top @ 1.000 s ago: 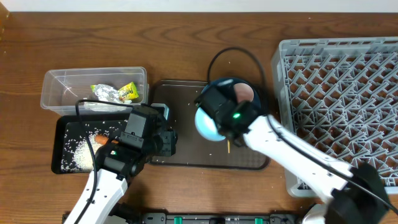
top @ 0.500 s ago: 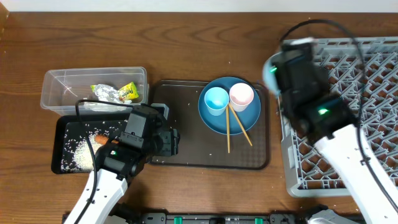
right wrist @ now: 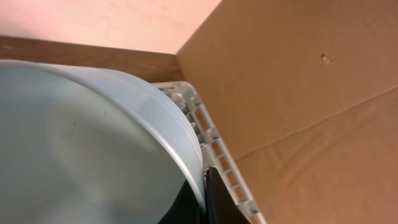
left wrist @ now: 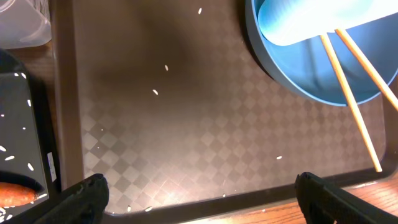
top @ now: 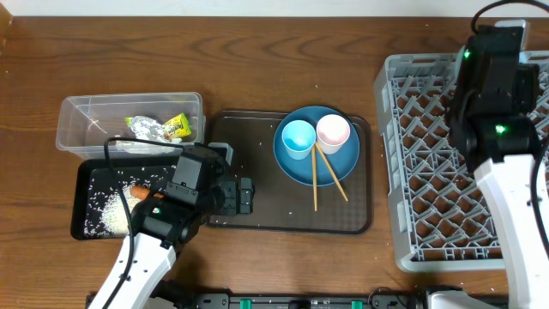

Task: Sort waste into correct bins and load items into the dishwasher rack
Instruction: 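Carry the bowl right with the right gripper into the dish rack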

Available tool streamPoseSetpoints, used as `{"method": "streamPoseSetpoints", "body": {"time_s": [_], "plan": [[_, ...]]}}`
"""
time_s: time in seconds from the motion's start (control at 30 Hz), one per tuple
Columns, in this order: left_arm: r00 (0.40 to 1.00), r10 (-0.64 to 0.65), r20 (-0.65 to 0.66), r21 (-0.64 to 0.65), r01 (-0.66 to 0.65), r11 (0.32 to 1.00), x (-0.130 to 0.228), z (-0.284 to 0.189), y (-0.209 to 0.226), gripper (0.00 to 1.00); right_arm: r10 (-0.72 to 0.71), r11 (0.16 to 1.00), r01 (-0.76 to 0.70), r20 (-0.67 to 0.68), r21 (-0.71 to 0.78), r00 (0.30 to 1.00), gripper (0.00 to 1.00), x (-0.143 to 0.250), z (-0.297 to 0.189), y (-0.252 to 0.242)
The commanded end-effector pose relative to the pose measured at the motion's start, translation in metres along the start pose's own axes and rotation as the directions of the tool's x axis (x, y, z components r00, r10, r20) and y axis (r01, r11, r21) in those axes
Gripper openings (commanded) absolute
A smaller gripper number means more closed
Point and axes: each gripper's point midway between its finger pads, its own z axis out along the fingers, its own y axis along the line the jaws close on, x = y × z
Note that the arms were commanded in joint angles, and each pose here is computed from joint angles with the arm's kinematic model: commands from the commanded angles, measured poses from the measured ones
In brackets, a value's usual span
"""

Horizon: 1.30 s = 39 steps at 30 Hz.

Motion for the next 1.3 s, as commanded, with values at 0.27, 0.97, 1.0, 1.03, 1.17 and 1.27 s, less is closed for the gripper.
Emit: {"method": "streamPoseSetpoints", "body": {"time_s": [0.27,0.97,1.0,1.03,1.17,1.27], "plan": [[1.0,0.003,0.013,-0.002,-0.003,1.0,-0.003,-0.002,0.0,0.98,-0.145,0.955,0.171,-0.121,0.241,0.982,0.01,0.008,0.075,0.001],[1.0,0.003,0.013,-0.002,-0.003,1.0,-0.003,-0.002,0.0,0.98,-0.432,0.826,0.509,-0.307,0.243,0.848,0.01,0.063,0.151,0.093],[1.0,0.003,0.013,-0.002,-0.003,1.0,-0.003,-0.002,0.0,0.98,-0.436,0.825,0.511,-0.302,0.241,0.848,0.01,0.062,0.149,0.095],[1.0,0.003,0.013,-0.002,-0.003,1.0,-0.003,-0.002,0.0,0.98,-0.436,0.824,0.51,-0.3,0.244,0.848,0.01,0.06,0.147,0.097],[1.0,0.003,0.013,-0.002,-0.003,1.0,-0.003,-0.002,0.0,0.98,-0.465,0.81,0.536,-0.296,0.238,0.834,0.01,0.057,0.135,0.108],[1.0,0.003,0.013,-0.002,-0.003,1.0,-0.003,-0.002,0.0,0.98,-0.511,0.791,0.575,-0.293,0.209,0.808,0.02,0.057,0.128,0.12]]}}
